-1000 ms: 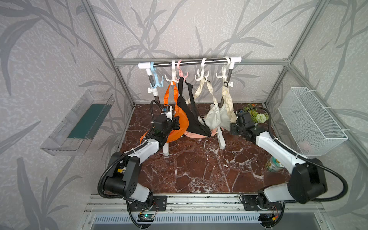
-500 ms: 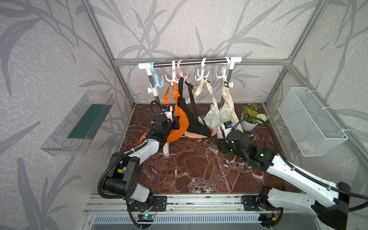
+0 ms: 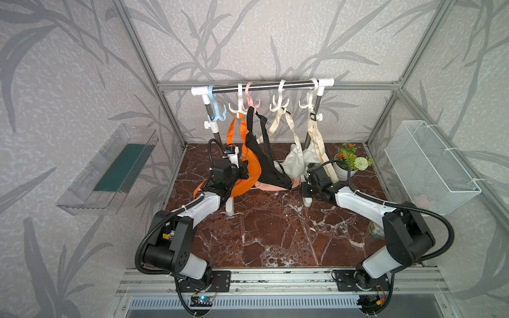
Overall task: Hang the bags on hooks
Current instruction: Pick up the bag from the clothesline.
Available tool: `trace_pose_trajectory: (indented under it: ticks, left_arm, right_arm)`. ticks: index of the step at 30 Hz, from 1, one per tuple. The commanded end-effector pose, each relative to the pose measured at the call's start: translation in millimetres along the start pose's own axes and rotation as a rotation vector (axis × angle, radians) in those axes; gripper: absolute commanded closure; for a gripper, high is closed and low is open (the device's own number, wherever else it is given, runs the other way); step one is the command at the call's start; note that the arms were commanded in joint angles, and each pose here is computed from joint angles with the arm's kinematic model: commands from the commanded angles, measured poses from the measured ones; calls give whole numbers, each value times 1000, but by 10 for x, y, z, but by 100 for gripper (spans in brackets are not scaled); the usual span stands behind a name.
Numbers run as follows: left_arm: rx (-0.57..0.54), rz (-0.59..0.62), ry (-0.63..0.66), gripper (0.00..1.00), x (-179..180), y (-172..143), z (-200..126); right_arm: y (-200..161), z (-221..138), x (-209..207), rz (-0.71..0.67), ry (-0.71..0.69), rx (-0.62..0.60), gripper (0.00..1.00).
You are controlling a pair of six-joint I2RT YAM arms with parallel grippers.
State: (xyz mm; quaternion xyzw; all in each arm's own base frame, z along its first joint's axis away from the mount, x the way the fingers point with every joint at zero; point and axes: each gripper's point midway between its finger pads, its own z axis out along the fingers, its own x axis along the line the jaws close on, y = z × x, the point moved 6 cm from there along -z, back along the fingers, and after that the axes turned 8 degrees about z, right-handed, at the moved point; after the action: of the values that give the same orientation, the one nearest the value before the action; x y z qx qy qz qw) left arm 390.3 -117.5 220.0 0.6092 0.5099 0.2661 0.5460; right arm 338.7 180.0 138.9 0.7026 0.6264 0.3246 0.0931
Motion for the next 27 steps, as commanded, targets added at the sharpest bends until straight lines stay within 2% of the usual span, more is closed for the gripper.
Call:
trace_pose_trajectory:
  ticks: [1, 8, 16, 18, 22, 24, 27]
  left_arm:
    - [-53, -5, -4, 100, -15, 181, -29]
    - [-57, -4, -11, 100, -25, 197, -28]
    - [-52, -4, -14, 100, -27, 183, -29]
    - [-55, -3, -16, 100, -31, 193, -32]
    - [-55, -6, -16, 100, -32, 197, -32]
    - [-56, -7, -15, 100, -30, 198, -29]
    - [-56, -9, -13, 100, -28, 198, -25]
  right_arm:
    - [199, 55, 141, 7, 87, -37, 57]
    - [325, 327, 171, 23, 85, -28, 57]
    - [295, 568, 132, 47, 61, -10, 52]
    - [297, 585, 141, 47, 72, -11, 60]
    - [334, 511, 207, 29, 128, -38, 92]
    - [373, 397, 245, 16, 152, -57, 99]
    - [420, 156, 285, 7, 177, -87, 100]
